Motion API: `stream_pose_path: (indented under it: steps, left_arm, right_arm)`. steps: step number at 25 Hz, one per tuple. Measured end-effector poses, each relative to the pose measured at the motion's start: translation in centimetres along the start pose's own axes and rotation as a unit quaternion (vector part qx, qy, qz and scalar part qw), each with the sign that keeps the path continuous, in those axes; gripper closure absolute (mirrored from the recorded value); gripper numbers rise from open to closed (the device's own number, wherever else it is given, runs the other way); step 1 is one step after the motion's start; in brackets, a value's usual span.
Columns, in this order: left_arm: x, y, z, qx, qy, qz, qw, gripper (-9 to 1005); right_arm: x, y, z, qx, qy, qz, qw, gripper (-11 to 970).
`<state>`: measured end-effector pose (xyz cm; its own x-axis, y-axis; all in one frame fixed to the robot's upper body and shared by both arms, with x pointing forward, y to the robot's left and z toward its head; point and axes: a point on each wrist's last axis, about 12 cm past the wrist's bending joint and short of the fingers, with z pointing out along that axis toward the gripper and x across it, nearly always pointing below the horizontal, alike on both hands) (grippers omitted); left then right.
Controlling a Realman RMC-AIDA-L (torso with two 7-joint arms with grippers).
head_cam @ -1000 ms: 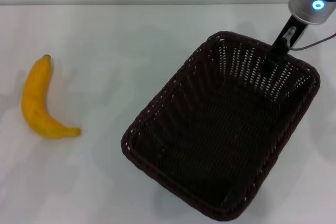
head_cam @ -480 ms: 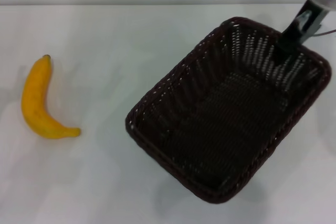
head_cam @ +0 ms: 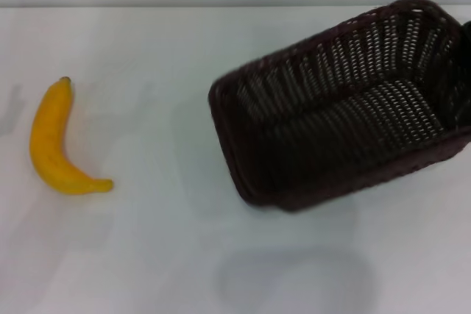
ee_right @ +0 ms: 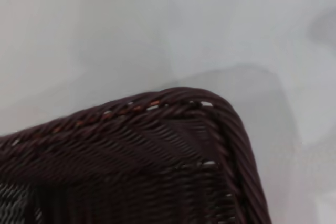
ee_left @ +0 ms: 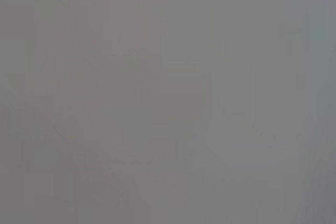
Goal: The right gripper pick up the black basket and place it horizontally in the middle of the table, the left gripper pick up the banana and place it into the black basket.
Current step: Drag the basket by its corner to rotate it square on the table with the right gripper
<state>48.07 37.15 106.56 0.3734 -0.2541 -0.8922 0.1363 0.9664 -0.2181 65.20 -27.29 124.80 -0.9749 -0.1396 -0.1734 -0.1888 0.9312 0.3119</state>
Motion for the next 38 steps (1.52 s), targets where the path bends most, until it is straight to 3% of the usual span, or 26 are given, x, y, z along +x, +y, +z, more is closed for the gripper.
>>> stream_pose_path:
  steps: [4,8,21,32,38]
  left_arm:
    - [-0.4,0.3,0.5,0.005,-0.005,0.010,1.000,147]
    - [-1.1,1.1,1.5,0.017,-0.008,0.021,1.000,147]
    - [-1.5,1.7,1.0,0.009,-0.010,0.027,1.000,148]
    - [-1.1,1.2,0.5,0.007,-0.008,0.021,1.000,149]
    - [-0.8,0.8,0.4,0.006,-0.009,0.016,1.000,150]
  right_arm:
    - [1.5,-1.7,0.4,-0.039,-0.020,0.048,0.998,800]
    - [3.0,-2.3,1.9,-0.070,-0.018,0.075,0.995,803]
    - [4.3,-0.8,3.4,-0.074,0.001,0.018,0.997,804]
    - [5.7,-3.0,3.5,-0.098,-0.014,0.062,0.993,804]
    - [6.0,-3.2,3.3,-0.094,-0.012,0.044,0.995,804]
